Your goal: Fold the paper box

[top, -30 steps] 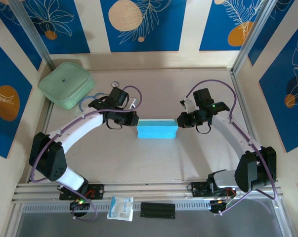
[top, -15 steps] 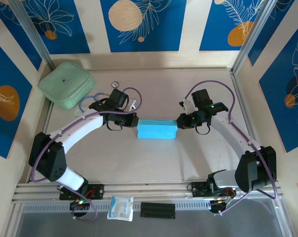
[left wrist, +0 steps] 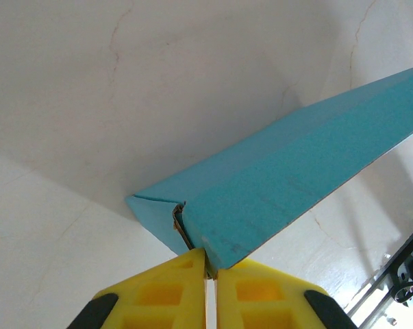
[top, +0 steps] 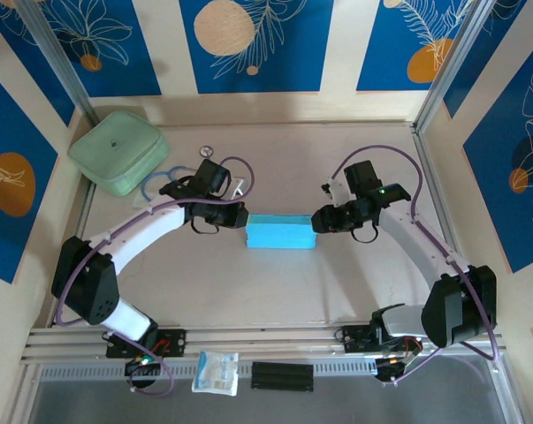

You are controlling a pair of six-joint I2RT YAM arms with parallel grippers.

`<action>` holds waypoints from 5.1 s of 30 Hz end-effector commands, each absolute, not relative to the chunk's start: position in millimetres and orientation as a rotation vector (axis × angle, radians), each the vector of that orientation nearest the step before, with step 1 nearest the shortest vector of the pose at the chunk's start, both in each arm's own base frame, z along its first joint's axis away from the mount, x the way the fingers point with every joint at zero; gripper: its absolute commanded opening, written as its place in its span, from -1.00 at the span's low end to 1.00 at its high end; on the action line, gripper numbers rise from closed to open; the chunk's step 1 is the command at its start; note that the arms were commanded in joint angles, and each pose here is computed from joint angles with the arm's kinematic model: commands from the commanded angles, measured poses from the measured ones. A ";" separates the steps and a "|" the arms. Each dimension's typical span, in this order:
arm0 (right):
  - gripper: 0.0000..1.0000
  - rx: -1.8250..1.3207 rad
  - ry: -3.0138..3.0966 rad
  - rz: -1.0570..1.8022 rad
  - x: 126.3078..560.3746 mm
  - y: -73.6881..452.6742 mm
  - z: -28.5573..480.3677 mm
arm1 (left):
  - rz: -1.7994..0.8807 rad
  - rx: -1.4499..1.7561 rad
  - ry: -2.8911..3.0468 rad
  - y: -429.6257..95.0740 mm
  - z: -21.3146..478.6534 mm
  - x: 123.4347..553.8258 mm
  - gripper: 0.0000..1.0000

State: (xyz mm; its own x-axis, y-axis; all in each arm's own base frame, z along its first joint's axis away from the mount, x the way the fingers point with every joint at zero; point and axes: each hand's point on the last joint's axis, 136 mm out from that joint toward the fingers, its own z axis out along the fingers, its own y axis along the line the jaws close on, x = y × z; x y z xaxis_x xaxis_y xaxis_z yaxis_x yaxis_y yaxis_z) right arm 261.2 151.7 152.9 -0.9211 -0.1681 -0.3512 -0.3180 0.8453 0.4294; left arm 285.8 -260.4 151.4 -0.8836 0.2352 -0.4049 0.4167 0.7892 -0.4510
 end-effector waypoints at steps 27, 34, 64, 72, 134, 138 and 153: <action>-0.10 0.029 2.754 0.709 289.0 137.5 144.3 | -0.789 0.524 2.728 -261.0 139.7 269.6 -0.79; -0.13 0.048 2.790 0.696 281.3 135.0 128.3 | -0.799 0.531 2.719 -262.6 141.1 268.9 -0.79; -0.15 -0.011 2.835 0.667 274.9 144.3 117.4 | -0.846 0.144 2.559 -247.5 189.8 311.4 -0.15; -0.15 -0.033 2.851 0.649 272.1 145.0 115.1 | -1.008 0.172 2.581 -265.9 168.6 309.4 -0.49; -0.13 -0.082 2.863 0.560 191.4 163.0 102.2 | -0.945 0.163 2.517 -236.5 143.7 231.0 0.11; 0.00 -0.081 2.811 0.650 182.8 167.4 123.3 | -0.854 0.182 2.498 -221.1 148.8 221.3 0.33; 0.38 0.039 2.916 0.784 203.5 203.6 68.5 | -0.801 0.242 2.723 -248.8 78.3 238.8 0.50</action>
State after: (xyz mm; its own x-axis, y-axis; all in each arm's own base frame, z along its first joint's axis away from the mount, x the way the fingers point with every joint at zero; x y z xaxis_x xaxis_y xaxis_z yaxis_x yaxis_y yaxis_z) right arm 202.2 179.7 72.0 -0.9876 0.0618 -0.1446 -0.0040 0.9094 0.4160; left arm 230.9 -225.0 69.4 -0.9550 0.0482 -0.2927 0.1759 0.8864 -0.4282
